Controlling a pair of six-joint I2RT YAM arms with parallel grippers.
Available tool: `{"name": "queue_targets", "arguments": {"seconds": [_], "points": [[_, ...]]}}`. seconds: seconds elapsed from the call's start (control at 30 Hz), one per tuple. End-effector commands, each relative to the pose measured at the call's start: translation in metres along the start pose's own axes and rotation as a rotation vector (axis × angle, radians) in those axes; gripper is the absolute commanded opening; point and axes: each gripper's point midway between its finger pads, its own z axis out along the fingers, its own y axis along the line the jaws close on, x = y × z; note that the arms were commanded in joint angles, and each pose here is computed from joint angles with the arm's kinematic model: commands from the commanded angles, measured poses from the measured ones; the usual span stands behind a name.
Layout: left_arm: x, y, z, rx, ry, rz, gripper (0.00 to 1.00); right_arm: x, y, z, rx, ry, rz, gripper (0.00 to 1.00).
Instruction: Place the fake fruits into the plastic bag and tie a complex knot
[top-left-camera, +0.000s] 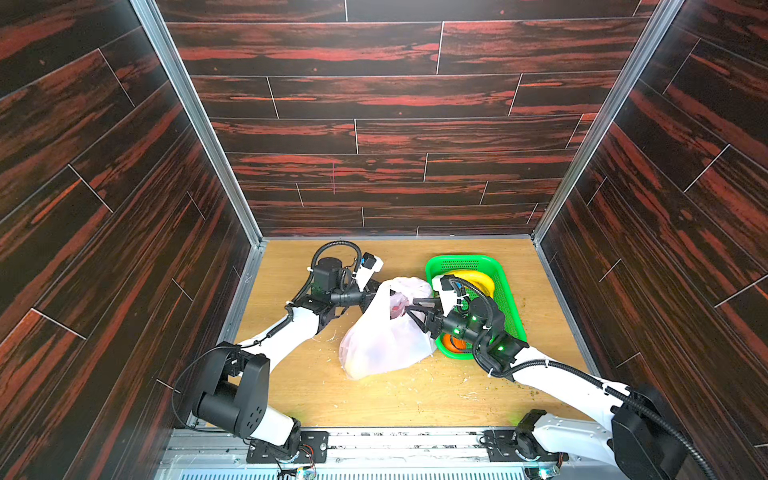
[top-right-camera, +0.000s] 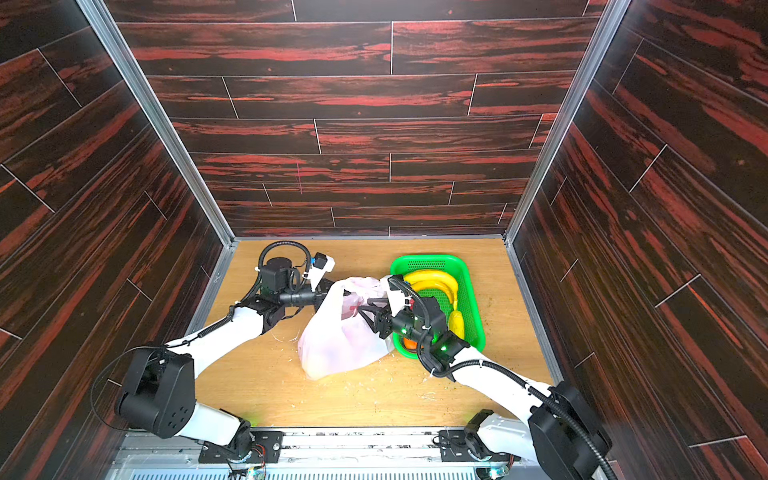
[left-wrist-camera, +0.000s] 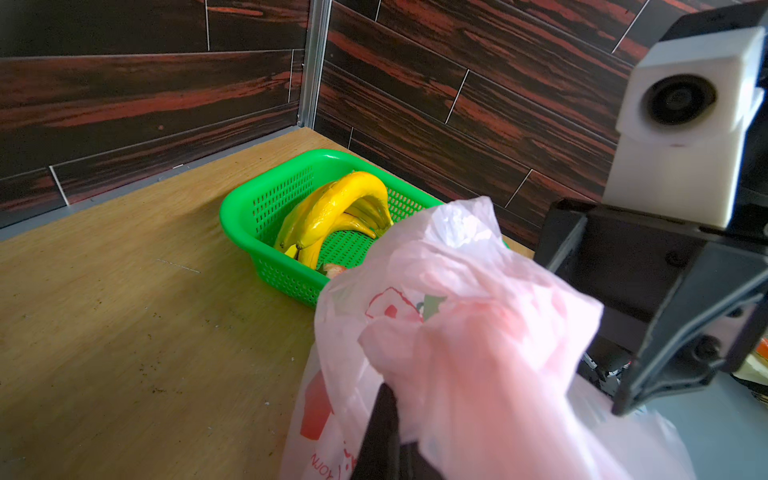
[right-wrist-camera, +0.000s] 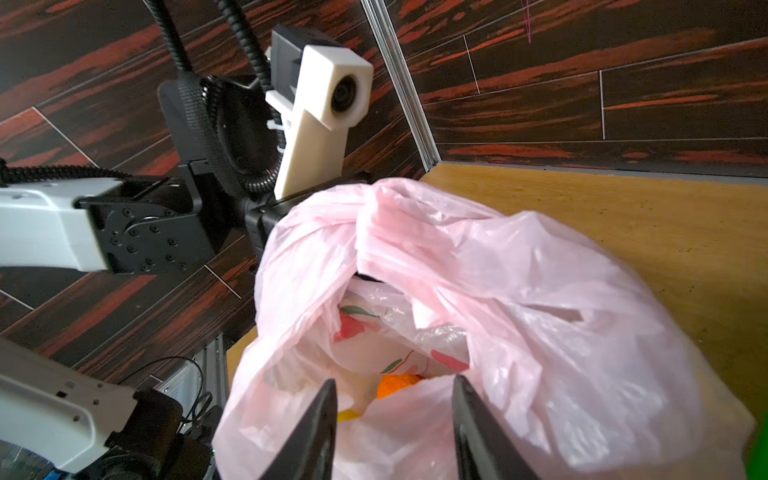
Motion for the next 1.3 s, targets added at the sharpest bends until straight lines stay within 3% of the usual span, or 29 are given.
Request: {"name": "queue_targets", "arguments": {"seconds": [0.0,1.27], "points": [[-0.023,-0.011,-0.005,0.02,-0.037,0.071,0.0,-0.02,0.003,0.005,-0.006,-0.054,-0.015,0.45],[-0.023,-0.015,-0.005,0.034,-0.032,0.072,0.0,-0.035,-0.013,0.031,0.024,-0.148,-0.03,0.36]]}}
